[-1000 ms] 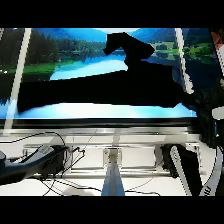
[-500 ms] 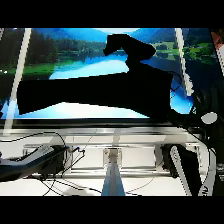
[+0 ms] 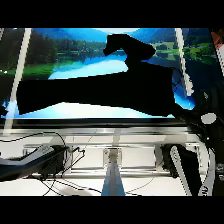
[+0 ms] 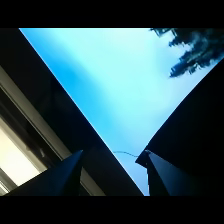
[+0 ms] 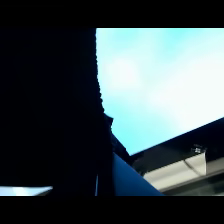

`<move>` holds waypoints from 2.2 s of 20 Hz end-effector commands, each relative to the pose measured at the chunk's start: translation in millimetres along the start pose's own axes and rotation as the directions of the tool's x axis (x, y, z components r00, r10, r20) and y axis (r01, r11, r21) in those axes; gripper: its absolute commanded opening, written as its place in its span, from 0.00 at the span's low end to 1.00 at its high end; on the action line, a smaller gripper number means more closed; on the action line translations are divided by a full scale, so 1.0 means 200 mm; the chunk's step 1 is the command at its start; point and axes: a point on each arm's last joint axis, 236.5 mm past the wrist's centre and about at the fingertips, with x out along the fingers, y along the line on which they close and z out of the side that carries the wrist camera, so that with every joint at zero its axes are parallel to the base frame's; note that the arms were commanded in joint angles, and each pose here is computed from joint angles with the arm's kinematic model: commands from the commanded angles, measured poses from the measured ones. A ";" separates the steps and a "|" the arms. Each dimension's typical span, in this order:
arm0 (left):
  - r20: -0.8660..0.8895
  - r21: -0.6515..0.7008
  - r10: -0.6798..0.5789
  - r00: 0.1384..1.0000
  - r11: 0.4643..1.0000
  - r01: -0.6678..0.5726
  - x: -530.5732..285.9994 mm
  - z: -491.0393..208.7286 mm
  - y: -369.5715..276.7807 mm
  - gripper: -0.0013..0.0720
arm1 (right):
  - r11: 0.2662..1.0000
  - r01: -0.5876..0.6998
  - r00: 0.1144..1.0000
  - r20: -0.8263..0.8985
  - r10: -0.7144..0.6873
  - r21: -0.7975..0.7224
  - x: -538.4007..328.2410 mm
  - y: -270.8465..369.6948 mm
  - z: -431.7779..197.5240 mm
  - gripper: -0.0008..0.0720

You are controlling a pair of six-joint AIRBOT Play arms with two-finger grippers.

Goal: Fold the clothes and pants, and hang the long-sleeved shirts on hangers.

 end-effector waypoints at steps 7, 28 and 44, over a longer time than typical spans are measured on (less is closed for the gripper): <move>-0.242 -0.217 -0.185 0.952 0.967 0.133 0.16 -0.33 -0.17 0.64 | 1.000 0.003 0.996 0.084 -0.005 0.019 0.00 -0.01 0.10 0.05; 0.251 0.026 -0.503 0.827 0.858 0.513 -0.38 0.75 -0.83 0.02 | 0.997 -0.040 0.902 0.428 0.062 -0.061 -0.47 0.27 0.78 0.05; -0.260 0.261 0.272 0.927 0.944 -0.204 0.00 -0.13 0.23 0.02 | 0.974 0.205 0.903 -0.364 -0.226 -0.097 -0.16 -0.22 -0.32 0.05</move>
